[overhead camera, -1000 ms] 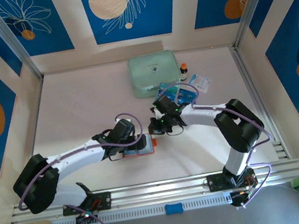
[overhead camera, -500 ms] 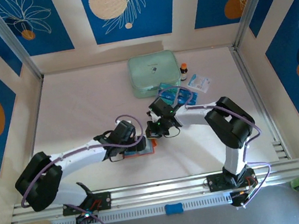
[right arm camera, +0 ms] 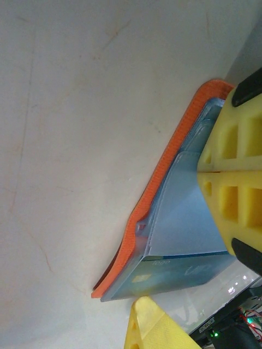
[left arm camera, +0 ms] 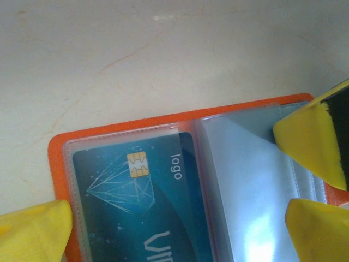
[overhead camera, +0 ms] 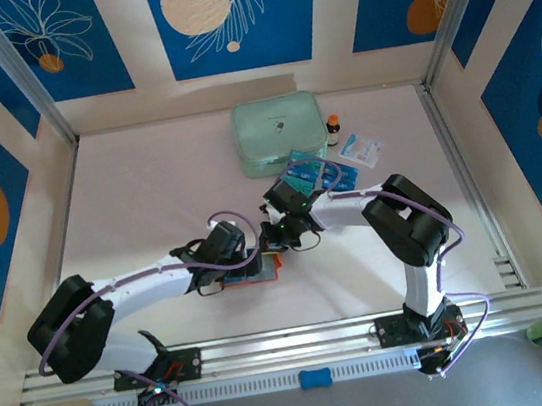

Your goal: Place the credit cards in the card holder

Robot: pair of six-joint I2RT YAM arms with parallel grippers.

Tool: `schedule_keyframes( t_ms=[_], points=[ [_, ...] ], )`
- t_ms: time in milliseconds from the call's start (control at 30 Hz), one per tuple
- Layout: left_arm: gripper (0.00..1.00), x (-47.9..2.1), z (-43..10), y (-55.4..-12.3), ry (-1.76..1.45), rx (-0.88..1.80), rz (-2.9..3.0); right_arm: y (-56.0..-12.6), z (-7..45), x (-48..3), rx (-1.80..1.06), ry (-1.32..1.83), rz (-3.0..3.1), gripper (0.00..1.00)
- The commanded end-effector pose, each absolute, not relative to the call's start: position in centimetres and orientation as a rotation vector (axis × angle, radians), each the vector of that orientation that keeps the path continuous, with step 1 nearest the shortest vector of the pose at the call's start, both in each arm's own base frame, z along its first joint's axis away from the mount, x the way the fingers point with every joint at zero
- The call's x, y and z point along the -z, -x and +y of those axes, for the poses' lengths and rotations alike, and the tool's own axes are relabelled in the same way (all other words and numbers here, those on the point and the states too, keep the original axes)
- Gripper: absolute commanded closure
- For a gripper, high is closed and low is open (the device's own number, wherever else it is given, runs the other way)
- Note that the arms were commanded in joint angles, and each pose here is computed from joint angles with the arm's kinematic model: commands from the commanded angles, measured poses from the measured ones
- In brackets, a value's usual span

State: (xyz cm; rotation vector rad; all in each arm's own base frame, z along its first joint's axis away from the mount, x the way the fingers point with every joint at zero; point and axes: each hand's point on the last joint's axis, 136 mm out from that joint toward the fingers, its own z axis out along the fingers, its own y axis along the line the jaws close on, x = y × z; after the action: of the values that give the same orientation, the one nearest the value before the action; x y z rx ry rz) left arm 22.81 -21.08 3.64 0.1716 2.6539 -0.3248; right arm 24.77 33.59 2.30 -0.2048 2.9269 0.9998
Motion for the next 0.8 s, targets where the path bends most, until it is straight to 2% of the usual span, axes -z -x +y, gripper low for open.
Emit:
schedule_keyframes(
  t_ms=[0,433,767],
  points=[
    [0.04,-2.6,-19.8,-22.3,-0.182,0.221,2.682,-24.4,33.8,-1.9,-1.011,0.204,2.954,1.0],
    [0.21,-0.9,-19.5,-21.7,-0.172,0.235,2.698,-24.9,33.8,-3.8,-1.027,0.215,2.906,1.0],
    [0.24,-0.9,-19.5,-21.5,-0.159,0.259,2.691,-24.9,33.5,-4.3,-1.024,0.184,2.892,0.8]
  ],
)
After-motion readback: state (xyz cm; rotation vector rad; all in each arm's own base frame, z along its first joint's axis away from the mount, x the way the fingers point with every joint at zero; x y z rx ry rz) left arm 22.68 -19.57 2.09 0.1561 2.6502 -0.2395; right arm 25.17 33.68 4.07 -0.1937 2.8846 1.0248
